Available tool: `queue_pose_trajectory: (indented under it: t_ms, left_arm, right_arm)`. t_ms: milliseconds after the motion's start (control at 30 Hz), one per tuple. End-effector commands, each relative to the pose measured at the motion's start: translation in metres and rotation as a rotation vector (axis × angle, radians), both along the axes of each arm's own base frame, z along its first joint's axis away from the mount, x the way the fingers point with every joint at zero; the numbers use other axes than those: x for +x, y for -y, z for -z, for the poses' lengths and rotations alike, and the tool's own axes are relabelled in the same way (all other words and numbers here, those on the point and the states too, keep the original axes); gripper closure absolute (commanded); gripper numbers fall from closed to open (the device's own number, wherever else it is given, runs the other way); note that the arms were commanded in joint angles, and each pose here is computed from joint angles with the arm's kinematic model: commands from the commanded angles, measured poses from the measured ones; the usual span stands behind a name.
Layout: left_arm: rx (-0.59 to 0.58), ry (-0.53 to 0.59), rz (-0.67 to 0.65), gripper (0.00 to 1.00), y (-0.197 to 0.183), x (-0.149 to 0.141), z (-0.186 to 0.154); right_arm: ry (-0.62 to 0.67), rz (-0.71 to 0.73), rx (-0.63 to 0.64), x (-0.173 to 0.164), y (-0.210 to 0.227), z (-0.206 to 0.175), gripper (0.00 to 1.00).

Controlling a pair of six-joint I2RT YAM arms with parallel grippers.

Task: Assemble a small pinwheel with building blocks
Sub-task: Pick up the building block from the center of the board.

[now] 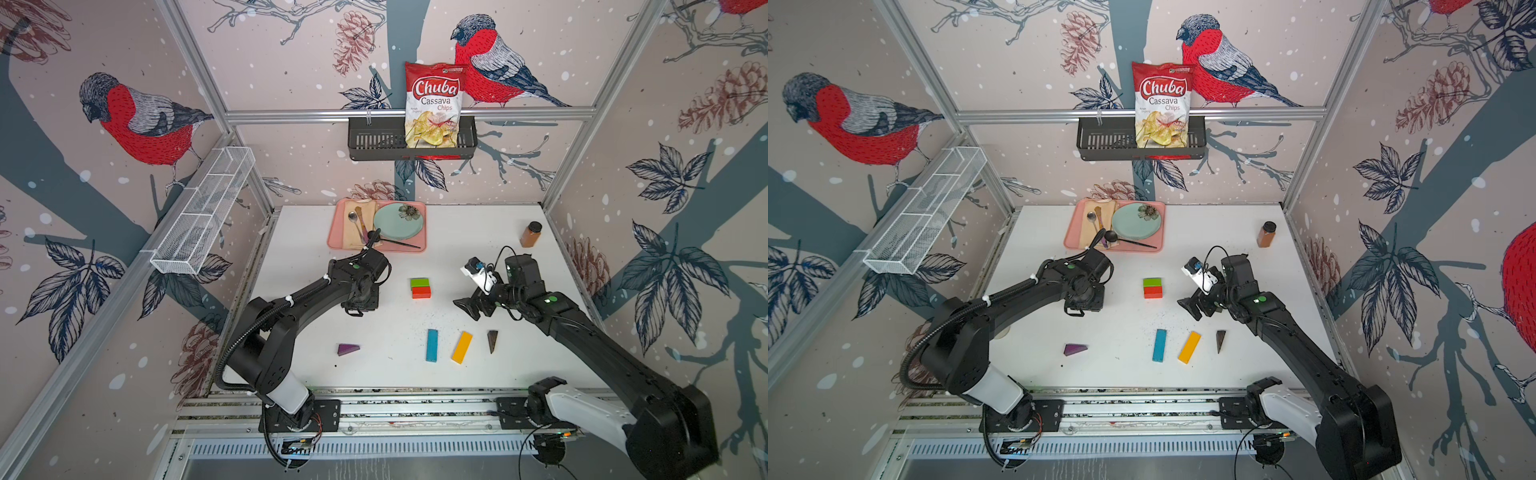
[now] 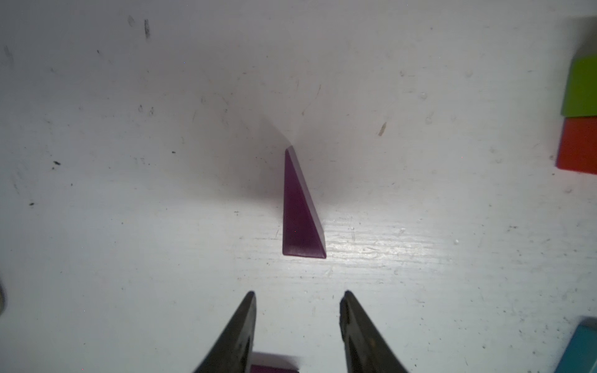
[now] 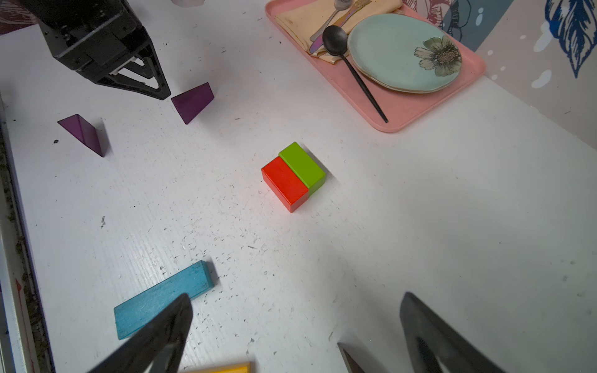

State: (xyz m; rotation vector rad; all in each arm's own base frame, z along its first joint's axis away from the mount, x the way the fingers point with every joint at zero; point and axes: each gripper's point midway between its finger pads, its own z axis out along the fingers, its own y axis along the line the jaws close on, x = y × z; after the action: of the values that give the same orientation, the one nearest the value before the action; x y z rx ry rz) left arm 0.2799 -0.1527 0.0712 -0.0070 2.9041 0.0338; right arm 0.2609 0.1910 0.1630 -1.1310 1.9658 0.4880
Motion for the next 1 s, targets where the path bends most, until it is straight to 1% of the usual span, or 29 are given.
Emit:
queue_pose_trajectory:
  t_ms: [0, 167, 367, 500, 633, 967]
  left_arm:
    - [-0.039, -0.043, -0.089, 0.55, 0.001, -0.005, 0.009]
    - [-0.108, -0.04, -0.162, 0.56, 0.009, 0.001, 0.017]
    - [-0.155, -0.035, -0.243, 0.57, 0.017, 0.011, 0.021]
    - [-0.105, -0.052, -0.28, 0.57, 0.008, 0.009, 0.026]
    - [-0.092, -0.052, -0.306, 0.58, 0.005, 0.008, 0.027]
    - [-0.085, 0.008, -0.321, 0.59, -0.002, 0.012, 0.012]
  right_arm:
    - [0.02, -0.019, 0.021, 0.001, -0.006, -0.009, 0.01]
    - [0.019, -0.015, 0.015, -0.002, -0.004, -0.009, 0.0]
    - [0.016, -0.016, 0.012, -0.004, -0.003, -0.008, 0.01]
    - [0.011, -0.021, 0.008, -0.002, -0.004, -0.008, 0.0]
    - [0.01, -0.027, 0.001, 0.0, -0.005, -0.007, 0.0]
    - [-0.005, -0.033, 0.003, 0.0, -0.007, -0.003, 0.01]
